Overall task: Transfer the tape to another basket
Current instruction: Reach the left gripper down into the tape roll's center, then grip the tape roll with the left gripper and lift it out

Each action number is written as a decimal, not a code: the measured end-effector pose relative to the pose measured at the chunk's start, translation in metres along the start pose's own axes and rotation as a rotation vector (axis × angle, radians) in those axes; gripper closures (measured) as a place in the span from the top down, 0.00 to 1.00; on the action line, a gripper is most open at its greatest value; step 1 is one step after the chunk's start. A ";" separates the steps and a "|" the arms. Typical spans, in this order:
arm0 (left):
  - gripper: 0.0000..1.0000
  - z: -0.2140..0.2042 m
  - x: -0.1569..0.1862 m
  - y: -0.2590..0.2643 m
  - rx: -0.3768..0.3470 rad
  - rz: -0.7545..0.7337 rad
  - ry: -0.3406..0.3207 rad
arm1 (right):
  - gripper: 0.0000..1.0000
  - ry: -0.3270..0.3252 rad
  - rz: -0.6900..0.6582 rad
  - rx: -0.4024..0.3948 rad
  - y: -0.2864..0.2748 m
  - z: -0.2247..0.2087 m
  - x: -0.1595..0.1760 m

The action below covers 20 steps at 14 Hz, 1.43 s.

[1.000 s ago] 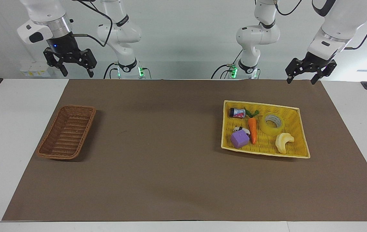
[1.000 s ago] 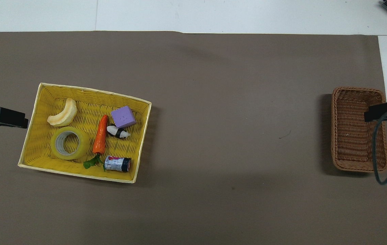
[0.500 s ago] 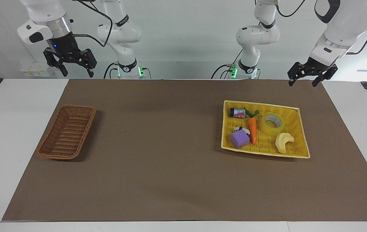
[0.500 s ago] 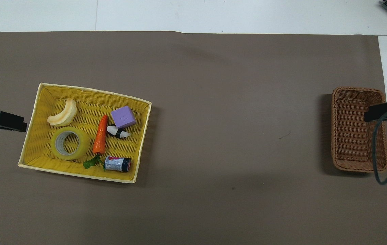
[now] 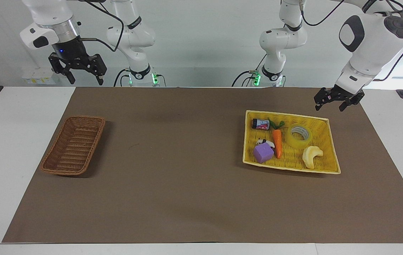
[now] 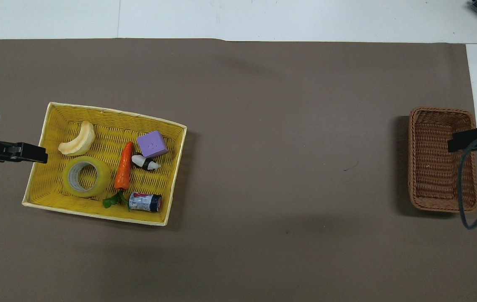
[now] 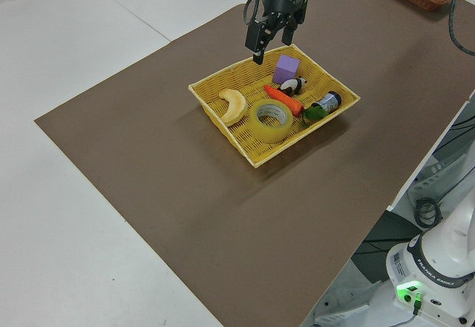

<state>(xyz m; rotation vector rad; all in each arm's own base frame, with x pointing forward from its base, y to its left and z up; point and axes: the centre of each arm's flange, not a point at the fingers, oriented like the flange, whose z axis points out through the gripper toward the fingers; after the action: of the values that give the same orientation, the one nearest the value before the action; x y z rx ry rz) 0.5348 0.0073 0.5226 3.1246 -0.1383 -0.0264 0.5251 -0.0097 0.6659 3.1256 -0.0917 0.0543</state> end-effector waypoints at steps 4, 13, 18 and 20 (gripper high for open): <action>1.00 0.064 -0.006 -0.006 0.003 -0.012 0.017 | 1.00 -0.001 0.000 0.000 0.000 0.000 -0.001; 0.50 0.199 -0.020 -0.014 -0.035 -0.053 -0.018 | 1.00 -0.002 0.000 0.000 0.000 0.001 -0.001; 0.22 0.211 -0.020 -0.015 -0.038 -0.016 -0.011 | 1.00 -0.002 0.000 0.000 0.000 0.001 -0.001; 0.22 0.206 -0.016 -0.016 -0.038 -0.012 -0.006 | 1.00 -0.002 0.000 0.000 0.000 0.001 -0.001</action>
<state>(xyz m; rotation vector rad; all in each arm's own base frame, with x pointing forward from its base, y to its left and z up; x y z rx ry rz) 0.5162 0.0222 0.3163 3.0873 -0.1169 -0.0374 0.5239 -0.0098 0.6651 3.1257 -0.0920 0.0507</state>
